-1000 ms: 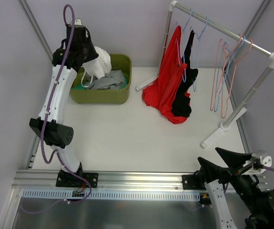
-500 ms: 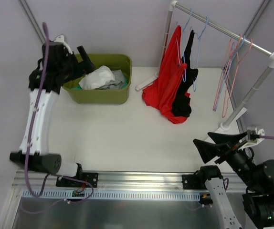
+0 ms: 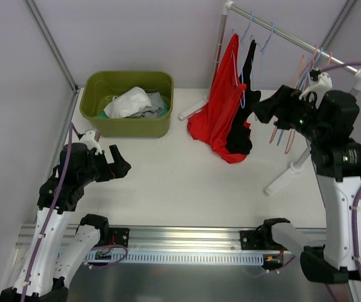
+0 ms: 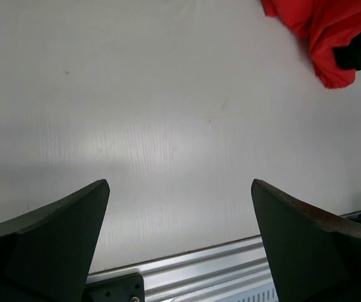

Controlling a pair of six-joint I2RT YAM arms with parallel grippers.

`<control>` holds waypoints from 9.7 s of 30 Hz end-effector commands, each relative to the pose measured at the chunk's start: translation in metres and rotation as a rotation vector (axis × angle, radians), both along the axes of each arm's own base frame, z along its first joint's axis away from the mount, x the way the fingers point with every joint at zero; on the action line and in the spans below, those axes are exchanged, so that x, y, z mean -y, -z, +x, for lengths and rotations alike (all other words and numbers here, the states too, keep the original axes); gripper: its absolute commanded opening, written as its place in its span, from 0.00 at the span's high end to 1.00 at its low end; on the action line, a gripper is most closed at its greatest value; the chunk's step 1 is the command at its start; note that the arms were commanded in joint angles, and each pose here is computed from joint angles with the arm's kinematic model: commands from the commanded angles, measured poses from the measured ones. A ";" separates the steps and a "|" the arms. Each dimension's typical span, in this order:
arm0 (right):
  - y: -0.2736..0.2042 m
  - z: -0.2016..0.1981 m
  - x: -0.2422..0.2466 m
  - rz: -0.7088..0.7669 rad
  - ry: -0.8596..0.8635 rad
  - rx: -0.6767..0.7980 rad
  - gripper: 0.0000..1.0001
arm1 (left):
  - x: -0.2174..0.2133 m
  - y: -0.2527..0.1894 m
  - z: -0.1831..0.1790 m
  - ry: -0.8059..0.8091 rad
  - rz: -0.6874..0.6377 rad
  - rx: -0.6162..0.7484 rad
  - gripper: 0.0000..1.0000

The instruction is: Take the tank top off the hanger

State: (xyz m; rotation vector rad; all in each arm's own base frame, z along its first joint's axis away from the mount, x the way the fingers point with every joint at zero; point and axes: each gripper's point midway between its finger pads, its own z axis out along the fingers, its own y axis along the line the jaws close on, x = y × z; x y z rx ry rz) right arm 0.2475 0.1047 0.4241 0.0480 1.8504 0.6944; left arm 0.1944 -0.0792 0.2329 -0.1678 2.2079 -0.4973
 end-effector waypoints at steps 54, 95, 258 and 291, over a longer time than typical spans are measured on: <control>-0.082 0.091 0.040 -0.121 0.282 0.257 1.00 | 0.031 0.000 -0.028 0.212 -0.039 0.137 0.01; -0.091 -0.180 -0.048 0.139 -0.496 0.272 1.00 | 0.222 -0.270 -0.020 0.605 -0.171 0.782 0.10; -0.059 -0.005 0.131 -0.279 0.716 0.113 1.00 | 0.100 0.008 -0.075 0.541 0.117 0.108 0.01; 0.041 -0.020 0.137 -0.108 0.668 0.068 0.04 | 0.164 -0.005 -0.051 0.558 0.106 0.056 0.01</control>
